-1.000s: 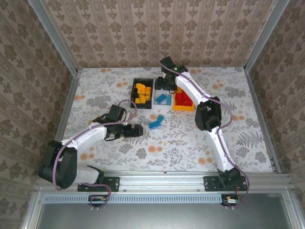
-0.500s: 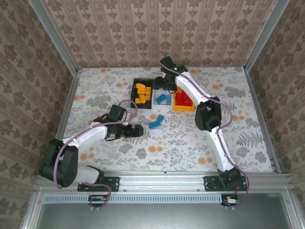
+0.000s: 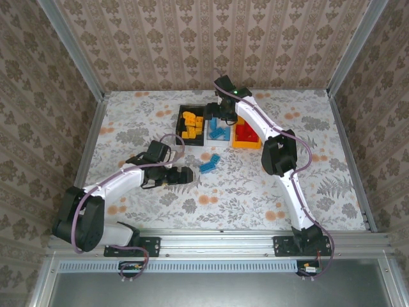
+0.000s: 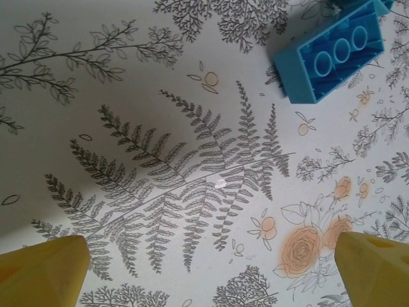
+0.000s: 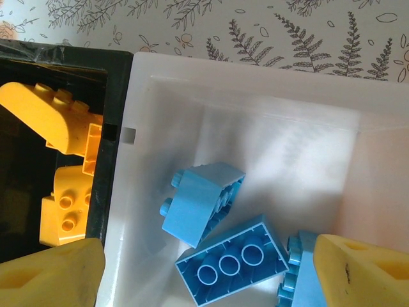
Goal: Sort the legos into containers by color
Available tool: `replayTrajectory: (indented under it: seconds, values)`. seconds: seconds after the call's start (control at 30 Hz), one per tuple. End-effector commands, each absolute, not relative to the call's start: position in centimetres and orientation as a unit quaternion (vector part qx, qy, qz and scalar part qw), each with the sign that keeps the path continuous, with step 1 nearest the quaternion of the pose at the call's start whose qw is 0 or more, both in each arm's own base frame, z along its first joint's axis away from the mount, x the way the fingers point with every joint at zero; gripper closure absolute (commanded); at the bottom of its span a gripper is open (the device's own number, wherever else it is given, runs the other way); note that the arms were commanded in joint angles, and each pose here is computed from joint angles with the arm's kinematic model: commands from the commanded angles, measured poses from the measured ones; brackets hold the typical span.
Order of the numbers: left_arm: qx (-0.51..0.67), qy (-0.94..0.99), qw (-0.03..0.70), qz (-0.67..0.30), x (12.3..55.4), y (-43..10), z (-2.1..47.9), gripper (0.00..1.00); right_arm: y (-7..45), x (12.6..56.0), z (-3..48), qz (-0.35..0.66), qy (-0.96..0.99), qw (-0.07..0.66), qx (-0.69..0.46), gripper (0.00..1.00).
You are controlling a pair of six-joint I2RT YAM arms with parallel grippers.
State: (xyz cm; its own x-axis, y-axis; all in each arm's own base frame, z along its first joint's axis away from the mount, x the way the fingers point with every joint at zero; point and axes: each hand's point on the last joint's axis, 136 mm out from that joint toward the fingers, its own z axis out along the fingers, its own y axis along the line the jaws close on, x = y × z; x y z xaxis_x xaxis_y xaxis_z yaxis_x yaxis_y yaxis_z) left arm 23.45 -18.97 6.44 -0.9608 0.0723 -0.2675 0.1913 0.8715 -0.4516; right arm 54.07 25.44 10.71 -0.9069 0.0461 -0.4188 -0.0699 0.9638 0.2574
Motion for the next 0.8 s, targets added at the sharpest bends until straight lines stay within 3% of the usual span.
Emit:
replayTrajectory:
  seconds: [0.0, 0.5, 0.77]
  values:
    - [0.066, 0.956, 0.142, -0.249, 23.9, -19.7, 8.8, 0.00, 24.7, 52.7, 12.9, 0.145, 0.967, 0.208, 0.000, 0.13]
    - [0.049, 0.940, 0.201, -0.272, 24.3, -23.3, 13.3, 0.00, 21.8, 46.8, 20.4, 0.265, 0.933, 0.243, 0.008, 0.12]
    - [0.039, 0.944, 0.210, -0.250, 25.2, -24.1, 12.6, 0.00, 19.9, 43.6, 22.0, 0.287, 0.923, 0.257, 0.020, 0.11]
